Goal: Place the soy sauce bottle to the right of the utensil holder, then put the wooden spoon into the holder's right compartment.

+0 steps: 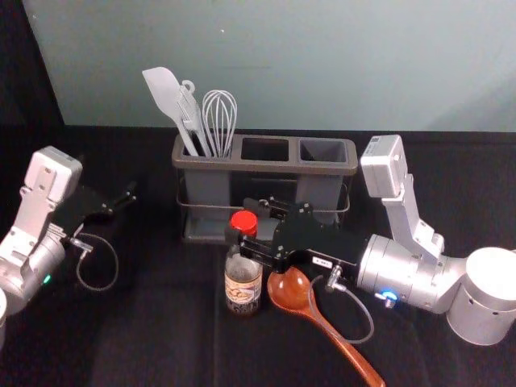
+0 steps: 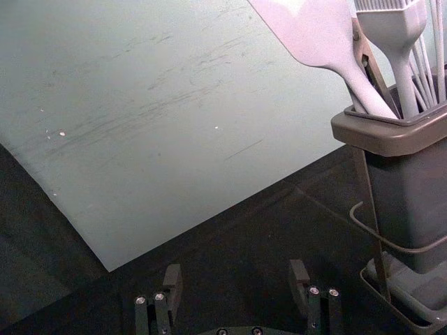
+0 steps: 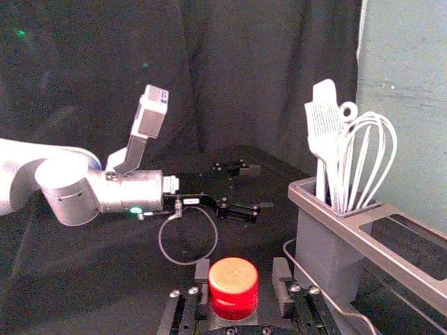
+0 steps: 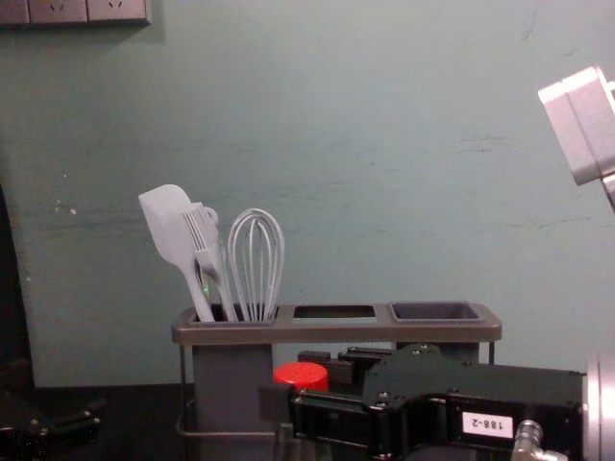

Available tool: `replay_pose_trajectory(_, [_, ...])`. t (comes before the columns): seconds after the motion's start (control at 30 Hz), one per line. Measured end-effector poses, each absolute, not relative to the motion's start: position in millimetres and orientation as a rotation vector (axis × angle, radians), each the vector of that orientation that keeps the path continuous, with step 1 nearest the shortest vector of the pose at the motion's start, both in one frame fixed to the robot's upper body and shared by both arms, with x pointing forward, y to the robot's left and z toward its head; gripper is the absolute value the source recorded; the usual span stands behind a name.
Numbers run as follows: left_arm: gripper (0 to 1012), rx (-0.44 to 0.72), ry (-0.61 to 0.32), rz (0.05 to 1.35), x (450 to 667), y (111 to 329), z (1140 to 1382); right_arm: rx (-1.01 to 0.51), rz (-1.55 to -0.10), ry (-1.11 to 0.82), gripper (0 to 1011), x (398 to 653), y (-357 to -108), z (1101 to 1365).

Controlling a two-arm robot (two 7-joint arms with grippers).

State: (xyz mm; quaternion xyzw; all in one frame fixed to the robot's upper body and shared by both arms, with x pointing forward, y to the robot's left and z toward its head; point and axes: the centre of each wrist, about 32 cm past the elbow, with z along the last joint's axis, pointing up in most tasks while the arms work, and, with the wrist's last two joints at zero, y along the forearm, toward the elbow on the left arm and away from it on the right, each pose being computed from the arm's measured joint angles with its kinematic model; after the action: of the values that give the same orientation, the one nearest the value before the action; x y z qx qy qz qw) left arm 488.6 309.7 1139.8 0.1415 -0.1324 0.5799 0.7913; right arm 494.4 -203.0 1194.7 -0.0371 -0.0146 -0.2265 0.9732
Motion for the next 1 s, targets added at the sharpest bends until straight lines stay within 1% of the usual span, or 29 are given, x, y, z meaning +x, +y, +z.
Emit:
replay_pose_trajectory(0.07, [1005, 0.305, -0.285, 1.248, 489, 310, 1140, -0.075, -0.457, -0.03, 539, 494, -203, 1195])
replay_pose_trajectory(0.17, [1005, 0.304, -0.285, 1.248, 489, 310, 1140, -0.074, -0.457, -0.03, 456, 494, -203, 1195])
replay_pose_trajectory(0.2, [1005, 0.304, -0.285, 1.248, 489, 310, 1140, -0.074, -0.456, -0.03, 400, 494, -203, 1195])
replay_pose_trajectory(0.27, [1005, 0.304, -0.285, 1.248, 489, 310, 1140, -0.074, -0.457, -0.03, 381, 494, -203, 1195])
replay_pose_trajectory(0.53, [1005, 0.305, -0.285, 1.248, 489, 310, 1140, -0.058, -0.446, -0.045, 380, 490, -203, 1202])
replay_pose_trajectory(0.73, [1005, 0.304, -0.285, 1.248, 489, 310, 1140, -0.028, -0.436, -0.067, 380, 483, -205, 1217])
replay_pose_trajectory(0.83, [1005, 0.304, -0.285, 1.248, 489, 310, 1140, -0.022, -0.441, -0.079, 381, 479, -209, 1225])
replay_pose_trajectory(1.0, [1005, 0.304, -0.285, 1.248, 489, 310, 1140, -0.028, -0.478, -0.11, 381, 468, -225, 1239])
